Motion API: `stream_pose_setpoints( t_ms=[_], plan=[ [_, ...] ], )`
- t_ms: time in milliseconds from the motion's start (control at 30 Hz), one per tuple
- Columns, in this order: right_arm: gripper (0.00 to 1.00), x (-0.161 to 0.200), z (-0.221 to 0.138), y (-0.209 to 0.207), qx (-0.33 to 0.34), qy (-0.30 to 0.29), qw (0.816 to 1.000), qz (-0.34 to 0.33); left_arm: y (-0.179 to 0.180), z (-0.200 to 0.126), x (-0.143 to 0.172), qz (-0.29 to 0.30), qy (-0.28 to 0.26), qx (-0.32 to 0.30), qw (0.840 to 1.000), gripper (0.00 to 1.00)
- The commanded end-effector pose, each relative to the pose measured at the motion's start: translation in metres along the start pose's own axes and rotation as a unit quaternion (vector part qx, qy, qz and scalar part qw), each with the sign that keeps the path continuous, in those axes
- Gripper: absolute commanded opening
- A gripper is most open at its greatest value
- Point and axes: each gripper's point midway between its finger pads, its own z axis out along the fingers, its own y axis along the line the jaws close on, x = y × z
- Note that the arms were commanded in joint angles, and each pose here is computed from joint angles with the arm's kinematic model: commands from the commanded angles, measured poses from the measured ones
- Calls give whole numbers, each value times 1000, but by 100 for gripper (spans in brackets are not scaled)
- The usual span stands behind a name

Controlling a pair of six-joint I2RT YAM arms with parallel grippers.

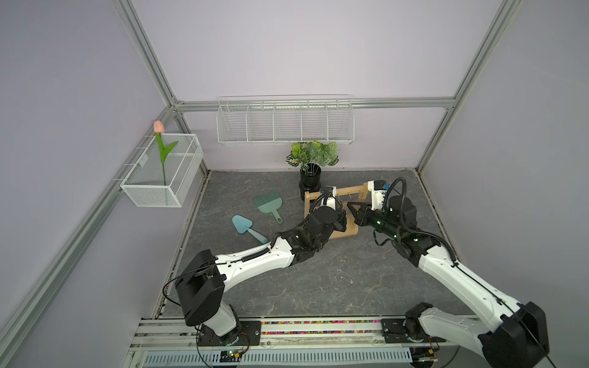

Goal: Hang the necklace on the jewelry display stand
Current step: Hang the necklace on the stand.

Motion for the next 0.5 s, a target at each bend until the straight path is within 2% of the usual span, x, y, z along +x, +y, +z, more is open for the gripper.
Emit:
stream_pose_setpoints(
  t_ms=[0,467],
  plan=[
    [7,-5,-7,6,-9,-6,1000,-14,-12,-7,-14,-12,1,20,1000,0],
    [7,20,8,-12,0,18,1000,5,17,-6,-7,4,10,-64,998,0]
  ],
)
